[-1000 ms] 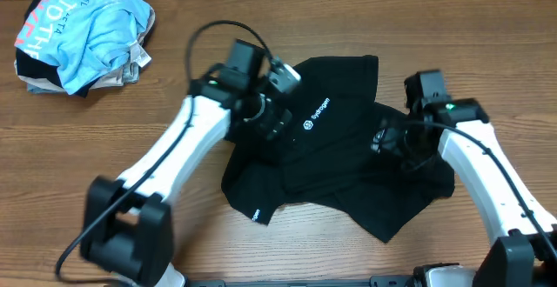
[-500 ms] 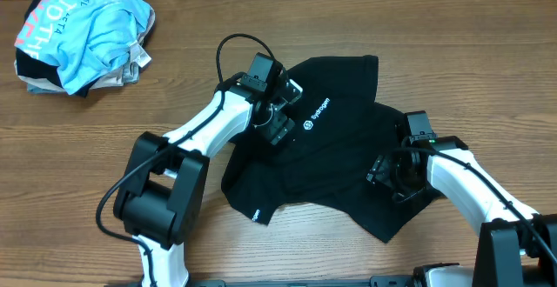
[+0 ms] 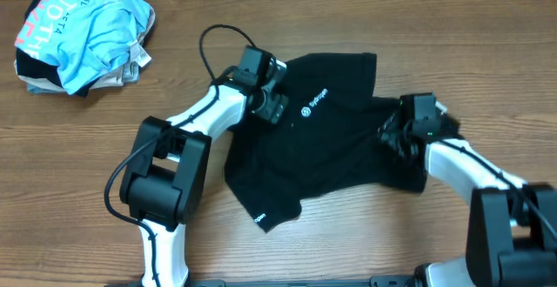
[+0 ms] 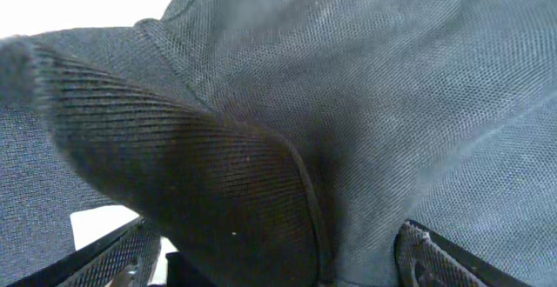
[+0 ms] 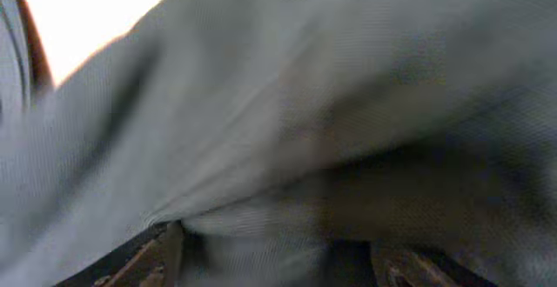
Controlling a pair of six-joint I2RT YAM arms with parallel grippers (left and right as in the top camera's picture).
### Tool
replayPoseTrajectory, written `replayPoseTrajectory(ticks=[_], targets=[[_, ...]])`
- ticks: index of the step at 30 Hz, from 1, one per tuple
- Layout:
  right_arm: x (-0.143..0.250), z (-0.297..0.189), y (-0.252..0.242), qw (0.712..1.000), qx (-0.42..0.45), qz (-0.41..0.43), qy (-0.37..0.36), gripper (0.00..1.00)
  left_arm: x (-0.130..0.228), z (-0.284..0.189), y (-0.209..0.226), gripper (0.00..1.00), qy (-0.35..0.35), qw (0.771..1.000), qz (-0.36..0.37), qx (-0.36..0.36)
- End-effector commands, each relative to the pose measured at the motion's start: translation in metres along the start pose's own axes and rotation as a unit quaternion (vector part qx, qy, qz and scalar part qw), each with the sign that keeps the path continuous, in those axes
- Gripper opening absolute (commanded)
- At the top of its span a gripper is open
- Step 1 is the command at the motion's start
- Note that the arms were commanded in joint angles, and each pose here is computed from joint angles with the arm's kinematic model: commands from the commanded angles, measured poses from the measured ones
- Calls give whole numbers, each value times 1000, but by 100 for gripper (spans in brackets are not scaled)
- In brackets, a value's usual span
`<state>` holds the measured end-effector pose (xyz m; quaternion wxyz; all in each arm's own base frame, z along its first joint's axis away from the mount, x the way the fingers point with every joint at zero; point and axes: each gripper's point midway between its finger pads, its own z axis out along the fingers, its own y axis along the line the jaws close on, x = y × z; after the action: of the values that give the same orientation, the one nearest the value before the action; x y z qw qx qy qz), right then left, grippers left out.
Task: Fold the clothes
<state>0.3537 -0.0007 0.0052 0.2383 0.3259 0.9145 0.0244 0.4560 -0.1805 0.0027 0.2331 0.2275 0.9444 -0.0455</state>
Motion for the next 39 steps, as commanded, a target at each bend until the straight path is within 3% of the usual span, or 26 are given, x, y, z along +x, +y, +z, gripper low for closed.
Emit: replayPoseTrajectory(ticks=[1,5,9,12,16,22,27,30,36,39], targets=[[12,40,-28,999,30,9,20,73,36,28,52,91,40,995,-70,-61],[-13,44,-15,1000,-12,8,-12,79,23,19,90,95,18,990,-119,-77],[-28,35,7,998,-52,-23,4,100,-1,0,116,99,5,988,-132,-85],[-49,15,19,998,-51,-26,7,100,-32,-25,124,100,-1,990,-114,-88],[-87,-39,40,998,-60,-31,-8,100,-72,-72,123,100,-8,991,-104,-87],[-124,-165,54,996,-76,-31,-25,100,-105,-168,109,100,-4,991,-106,-80],[-114,-244,43,995,-85,-54,-20,100,-99,-240,96,100,2,984,-158,-78],[-101,-268,30,996,-83,-18,-18,100,-83,-267,89,100,19,974,-213,-77],[-80,-305,9,996,-86,5,-27,100,-71,-292,57,100,29,975,-222,-12],[-72,-309,-9,998,-55,23,-29,100,-52,-301,45,100,50,972,-229,-16]])
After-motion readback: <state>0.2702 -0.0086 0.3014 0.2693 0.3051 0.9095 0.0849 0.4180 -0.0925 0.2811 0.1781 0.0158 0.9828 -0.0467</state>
